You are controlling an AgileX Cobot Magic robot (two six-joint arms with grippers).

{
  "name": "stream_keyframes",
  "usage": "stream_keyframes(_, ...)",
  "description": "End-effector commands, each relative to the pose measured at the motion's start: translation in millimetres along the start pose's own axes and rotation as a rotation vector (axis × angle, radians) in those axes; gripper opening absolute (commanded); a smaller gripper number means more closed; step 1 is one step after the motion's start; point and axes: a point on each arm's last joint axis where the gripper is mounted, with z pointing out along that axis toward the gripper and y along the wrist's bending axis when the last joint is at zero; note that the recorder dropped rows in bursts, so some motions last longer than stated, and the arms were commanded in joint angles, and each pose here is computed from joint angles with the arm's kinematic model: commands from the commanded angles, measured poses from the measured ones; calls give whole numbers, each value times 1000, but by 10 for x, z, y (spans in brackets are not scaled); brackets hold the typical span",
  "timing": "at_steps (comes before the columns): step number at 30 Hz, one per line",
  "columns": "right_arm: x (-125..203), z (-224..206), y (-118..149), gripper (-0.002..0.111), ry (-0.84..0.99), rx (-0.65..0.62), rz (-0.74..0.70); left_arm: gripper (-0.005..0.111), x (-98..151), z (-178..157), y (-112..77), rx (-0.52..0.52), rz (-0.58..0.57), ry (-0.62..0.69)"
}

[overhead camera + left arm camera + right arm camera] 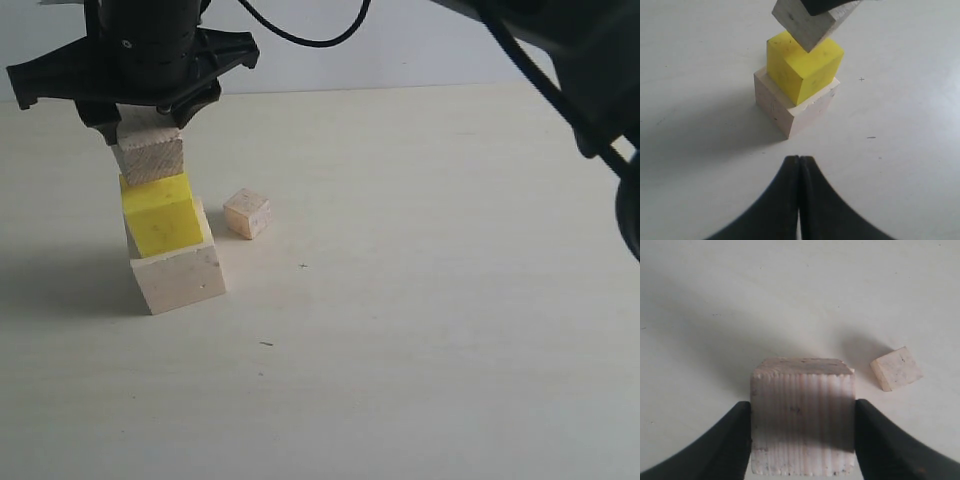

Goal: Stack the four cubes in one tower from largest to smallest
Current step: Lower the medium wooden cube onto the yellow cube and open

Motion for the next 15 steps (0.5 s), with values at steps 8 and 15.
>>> stream_keyframes(8, 3, 108, 7, 0, 0, 9, -3, 0, -2, 1, -10, 6, -1, -12)
stream_keyframes(15, 3, 108, 8, 1, 1, 9, 3, 0, -2, 1, -10, 6, -1, -12)
